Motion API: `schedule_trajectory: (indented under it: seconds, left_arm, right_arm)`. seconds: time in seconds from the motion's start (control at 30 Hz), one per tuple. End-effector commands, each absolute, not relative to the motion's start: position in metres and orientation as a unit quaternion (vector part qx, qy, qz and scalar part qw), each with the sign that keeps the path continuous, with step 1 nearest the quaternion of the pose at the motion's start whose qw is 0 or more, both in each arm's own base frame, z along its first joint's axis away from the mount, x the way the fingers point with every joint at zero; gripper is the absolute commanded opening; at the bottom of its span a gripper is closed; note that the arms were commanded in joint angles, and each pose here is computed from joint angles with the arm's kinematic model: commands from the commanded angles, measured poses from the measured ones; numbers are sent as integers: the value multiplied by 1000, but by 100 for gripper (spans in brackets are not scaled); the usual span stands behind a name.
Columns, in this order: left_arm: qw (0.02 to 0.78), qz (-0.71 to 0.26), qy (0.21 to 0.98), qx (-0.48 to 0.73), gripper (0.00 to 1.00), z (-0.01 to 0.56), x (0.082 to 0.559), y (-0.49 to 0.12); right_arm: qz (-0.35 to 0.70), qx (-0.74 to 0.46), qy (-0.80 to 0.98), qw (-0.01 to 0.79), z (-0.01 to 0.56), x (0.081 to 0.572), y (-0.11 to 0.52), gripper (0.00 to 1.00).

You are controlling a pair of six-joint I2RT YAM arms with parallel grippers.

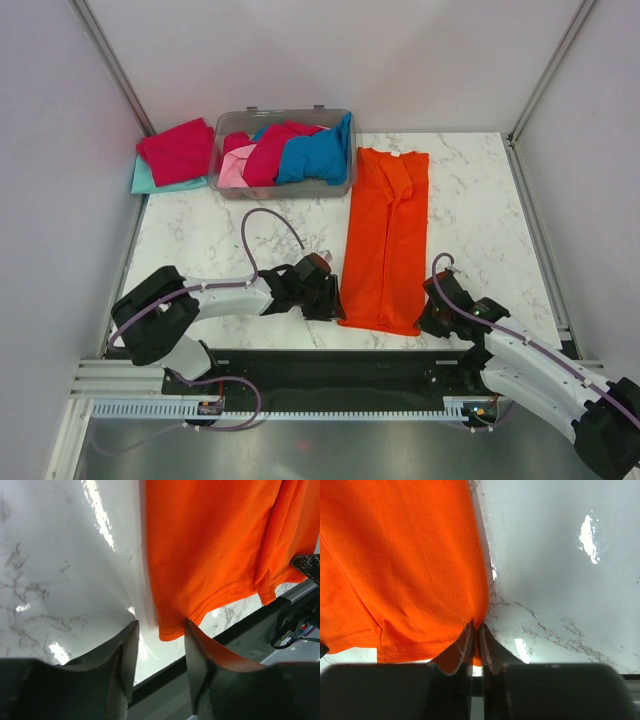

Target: Fold and stack the t-shirts

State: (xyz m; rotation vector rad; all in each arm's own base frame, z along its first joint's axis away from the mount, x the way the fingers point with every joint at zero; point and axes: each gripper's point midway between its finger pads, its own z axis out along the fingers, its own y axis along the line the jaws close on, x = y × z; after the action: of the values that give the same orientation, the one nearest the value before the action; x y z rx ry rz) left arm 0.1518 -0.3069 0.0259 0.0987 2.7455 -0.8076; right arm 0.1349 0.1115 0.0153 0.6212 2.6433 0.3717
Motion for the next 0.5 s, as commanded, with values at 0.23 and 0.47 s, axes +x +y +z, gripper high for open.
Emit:
schedule_trajectory:
  seconds: [0.23, 0.47]
  left_arm:
    - [150, -335, 929, 54, 9, 24, 156, -329]
    - [143, -355, 921, 65, 2, 48, 123, -331]
  right_arm:
    - [142, 223, 942, 206, 17, 136, 114, 0]
    - [181, 213, 937, 209, 44, 132, 124, 0]
